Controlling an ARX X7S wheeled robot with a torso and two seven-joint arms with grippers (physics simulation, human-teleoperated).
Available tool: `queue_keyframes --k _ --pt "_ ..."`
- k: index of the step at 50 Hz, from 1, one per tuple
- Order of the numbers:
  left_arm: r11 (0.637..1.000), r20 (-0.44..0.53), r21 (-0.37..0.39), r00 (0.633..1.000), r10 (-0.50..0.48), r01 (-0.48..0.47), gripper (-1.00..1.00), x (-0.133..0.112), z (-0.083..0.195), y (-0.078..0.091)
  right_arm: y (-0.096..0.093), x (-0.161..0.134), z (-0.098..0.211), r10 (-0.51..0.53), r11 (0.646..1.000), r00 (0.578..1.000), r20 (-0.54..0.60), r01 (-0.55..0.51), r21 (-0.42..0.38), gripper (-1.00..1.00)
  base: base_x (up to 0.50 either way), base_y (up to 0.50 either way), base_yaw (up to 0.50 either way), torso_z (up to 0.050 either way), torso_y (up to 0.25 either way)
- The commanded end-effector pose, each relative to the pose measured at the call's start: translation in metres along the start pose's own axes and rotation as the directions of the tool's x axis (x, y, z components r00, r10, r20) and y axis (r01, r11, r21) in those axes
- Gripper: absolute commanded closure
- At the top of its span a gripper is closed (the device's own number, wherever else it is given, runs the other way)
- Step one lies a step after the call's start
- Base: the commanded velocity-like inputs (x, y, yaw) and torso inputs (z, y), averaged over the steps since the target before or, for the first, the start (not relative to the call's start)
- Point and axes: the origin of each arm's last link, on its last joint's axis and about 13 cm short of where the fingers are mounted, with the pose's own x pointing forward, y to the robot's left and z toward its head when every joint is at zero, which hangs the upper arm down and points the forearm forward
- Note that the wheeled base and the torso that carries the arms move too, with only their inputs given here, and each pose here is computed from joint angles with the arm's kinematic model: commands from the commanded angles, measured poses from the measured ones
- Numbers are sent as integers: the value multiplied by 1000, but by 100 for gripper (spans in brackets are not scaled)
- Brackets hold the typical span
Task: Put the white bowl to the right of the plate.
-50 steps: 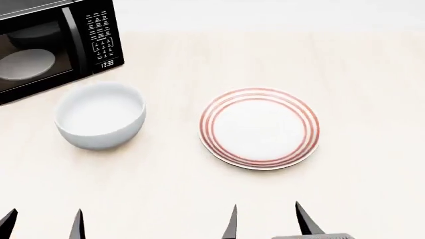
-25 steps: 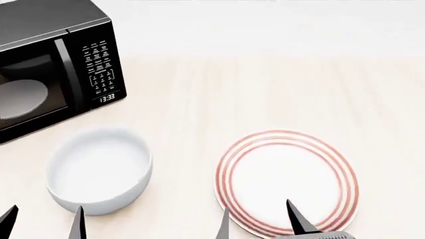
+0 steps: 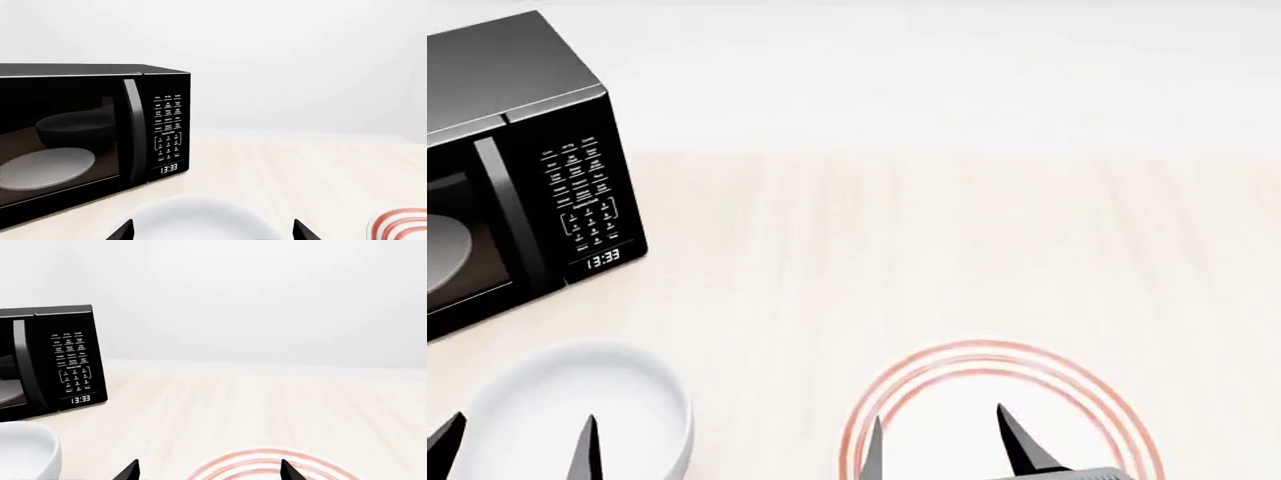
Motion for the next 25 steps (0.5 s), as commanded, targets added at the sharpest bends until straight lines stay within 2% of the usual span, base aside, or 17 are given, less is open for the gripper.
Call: queue_keyframes --k 1,3,4,5,6,8,9,11,25 --pt "1000 0 2 1000 -2 2 -100 0 -1 0 1 0 -1 1 1000 1000 12 -1 -8 -100 500 0 0 0 0" --pt "1000 1 2 1000 -3 3 -100 0 0 0 1 1 -1 -2 1000 1000 12 2 -13 -100 500 0 0 0 0" --pt "967 -31 -16 966 255 -256 -100 20 -6 40 17 22 53 -54 974 983 176 13 226 -100 0 0 0 0 0" --pt "932 -3 -21 932 362 -362 -100 18 0 64 23 43 75 44 975 983 177 -81 207 -100 0 0 0 0 0" --pt "932 -2 -20 932 362 -362 -100 18 0 64 23 54 108 67 976 975 210 -108 189 -100 0 0 0 0 0" --pt "932 -2 -20 933 361 -361 -100 18 -1 64 23 72 164 126 986 971 204 -146 83 -100 0 0 0 0 0" --pt "932 -2 -20 932 361 -361 -100 18 -1 64 23 69 155 138 988 988 63 -142 57 -100 0 0 0 0 0" --pt "932 -1 -20 933 361 -361 -100 18 0 64 21 62 138 142 989 968 -208 -145 3 -100 0 0 0 0 0" --pt "926 0 -22 927 376 -376 -100 19 0 67 24 73 145 159 987 954 -255 -161 13 -100 0 0 0 0 0"
